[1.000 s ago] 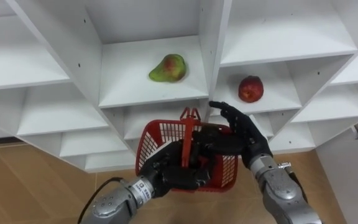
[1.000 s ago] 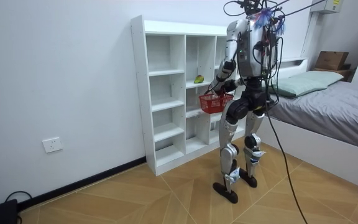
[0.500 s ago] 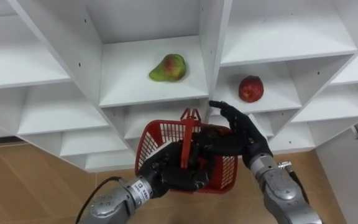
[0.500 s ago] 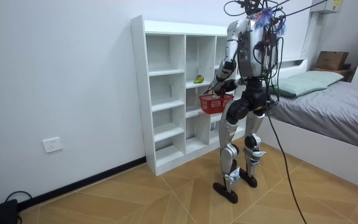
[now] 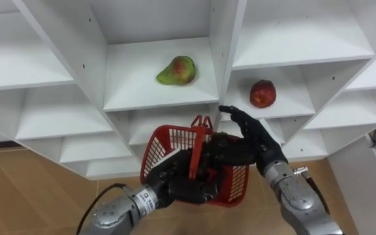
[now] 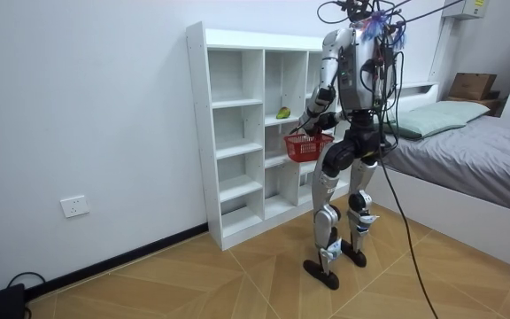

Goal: Collect fruits from the closet

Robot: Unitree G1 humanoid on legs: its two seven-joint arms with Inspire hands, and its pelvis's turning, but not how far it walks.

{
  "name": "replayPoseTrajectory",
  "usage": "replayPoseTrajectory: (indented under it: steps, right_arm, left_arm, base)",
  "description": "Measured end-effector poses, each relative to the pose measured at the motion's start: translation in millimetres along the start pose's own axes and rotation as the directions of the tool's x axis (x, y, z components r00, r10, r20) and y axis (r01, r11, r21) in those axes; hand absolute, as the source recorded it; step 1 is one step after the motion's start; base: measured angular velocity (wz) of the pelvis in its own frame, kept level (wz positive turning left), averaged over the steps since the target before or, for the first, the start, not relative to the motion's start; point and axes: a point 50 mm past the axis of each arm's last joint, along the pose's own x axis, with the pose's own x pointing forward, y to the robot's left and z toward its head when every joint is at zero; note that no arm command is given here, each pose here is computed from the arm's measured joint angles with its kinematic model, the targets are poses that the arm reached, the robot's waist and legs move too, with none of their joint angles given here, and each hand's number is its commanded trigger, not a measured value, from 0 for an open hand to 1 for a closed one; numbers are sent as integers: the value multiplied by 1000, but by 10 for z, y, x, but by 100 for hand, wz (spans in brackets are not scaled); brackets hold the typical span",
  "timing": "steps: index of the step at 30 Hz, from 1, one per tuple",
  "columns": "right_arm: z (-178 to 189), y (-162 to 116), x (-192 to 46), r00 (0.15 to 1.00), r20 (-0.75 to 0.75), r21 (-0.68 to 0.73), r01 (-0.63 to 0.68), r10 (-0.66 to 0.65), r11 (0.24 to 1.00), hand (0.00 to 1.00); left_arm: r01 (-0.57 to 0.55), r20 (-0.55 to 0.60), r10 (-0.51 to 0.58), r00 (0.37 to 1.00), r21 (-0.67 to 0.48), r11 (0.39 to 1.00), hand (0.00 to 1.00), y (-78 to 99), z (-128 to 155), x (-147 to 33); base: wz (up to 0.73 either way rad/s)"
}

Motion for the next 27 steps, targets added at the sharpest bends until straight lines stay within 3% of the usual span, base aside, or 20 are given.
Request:
replayPoseTrajectory:
  steps: [27]
  right_arm:
    - [-114, -16, -75, 997, -42, 64, -67, 70, 996, 0]
  left_arm:
    - [34, -43, -32, 999, 48, 998, 100, 42, -38, -100]
  base:
    - [0]
